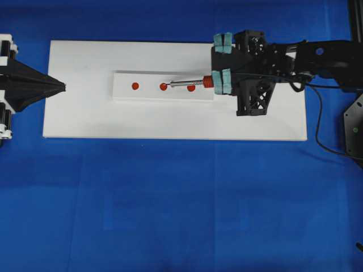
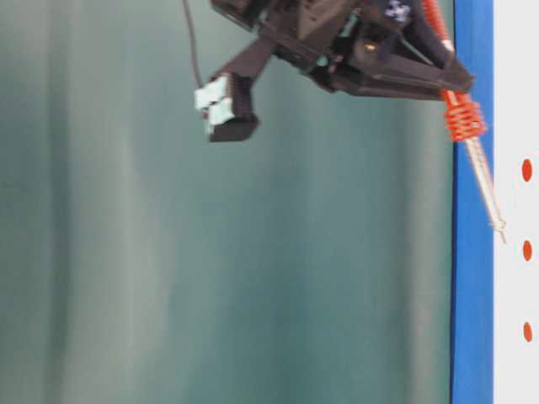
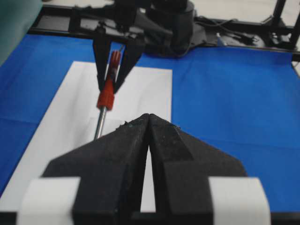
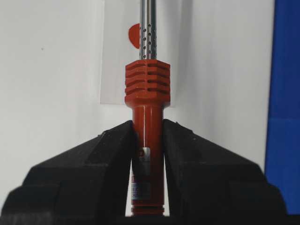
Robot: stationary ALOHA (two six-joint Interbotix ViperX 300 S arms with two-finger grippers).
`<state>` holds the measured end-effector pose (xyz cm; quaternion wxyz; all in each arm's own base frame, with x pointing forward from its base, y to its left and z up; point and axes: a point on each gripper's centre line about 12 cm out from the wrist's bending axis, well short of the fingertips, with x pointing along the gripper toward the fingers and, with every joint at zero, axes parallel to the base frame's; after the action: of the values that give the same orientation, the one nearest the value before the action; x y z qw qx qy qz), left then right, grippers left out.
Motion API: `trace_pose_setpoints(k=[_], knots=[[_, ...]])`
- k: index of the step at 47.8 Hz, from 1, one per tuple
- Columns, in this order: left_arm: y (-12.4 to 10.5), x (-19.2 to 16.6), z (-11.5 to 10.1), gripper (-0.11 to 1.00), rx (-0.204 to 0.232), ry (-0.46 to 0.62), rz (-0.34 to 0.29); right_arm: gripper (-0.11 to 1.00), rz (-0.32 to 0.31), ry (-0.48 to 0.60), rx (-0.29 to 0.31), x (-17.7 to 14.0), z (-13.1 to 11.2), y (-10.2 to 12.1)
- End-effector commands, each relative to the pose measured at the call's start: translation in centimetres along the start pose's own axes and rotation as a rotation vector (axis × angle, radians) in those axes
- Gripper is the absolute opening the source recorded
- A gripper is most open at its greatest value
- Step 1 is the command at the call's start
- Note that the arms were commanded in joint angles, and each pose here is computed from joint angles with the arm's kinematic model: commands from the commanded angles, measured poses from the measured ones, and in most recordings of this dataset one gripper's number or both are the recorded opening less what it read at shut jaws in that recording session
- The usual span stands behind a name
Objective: Touch the tip of the soldering iron to the mark.
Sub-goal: 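Lower the iron tip onto the middle red dot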
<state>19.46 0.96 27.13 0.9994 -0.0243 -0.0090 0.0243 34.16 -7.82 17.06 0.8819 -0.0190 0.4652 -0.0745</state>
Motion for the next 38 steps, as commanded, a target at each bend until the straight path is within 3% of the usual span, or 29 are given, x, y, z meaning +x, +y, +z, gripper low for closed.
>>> trace_pose_setpoints(k=[1, 38], knots=[[0.0, 0.13, 0.52, 0.0, 0.0, -0.02, 0.0, 0.06, 0.0, -0.028, 0.003, 0.02, 0.49, 0.02], [0.0, 0.12, 0.46, 0.0, 0.0, -0.018, 0.0, 0.06, 0.004, -0.002, 0.007, 0.95, -0.01, 0.12]])
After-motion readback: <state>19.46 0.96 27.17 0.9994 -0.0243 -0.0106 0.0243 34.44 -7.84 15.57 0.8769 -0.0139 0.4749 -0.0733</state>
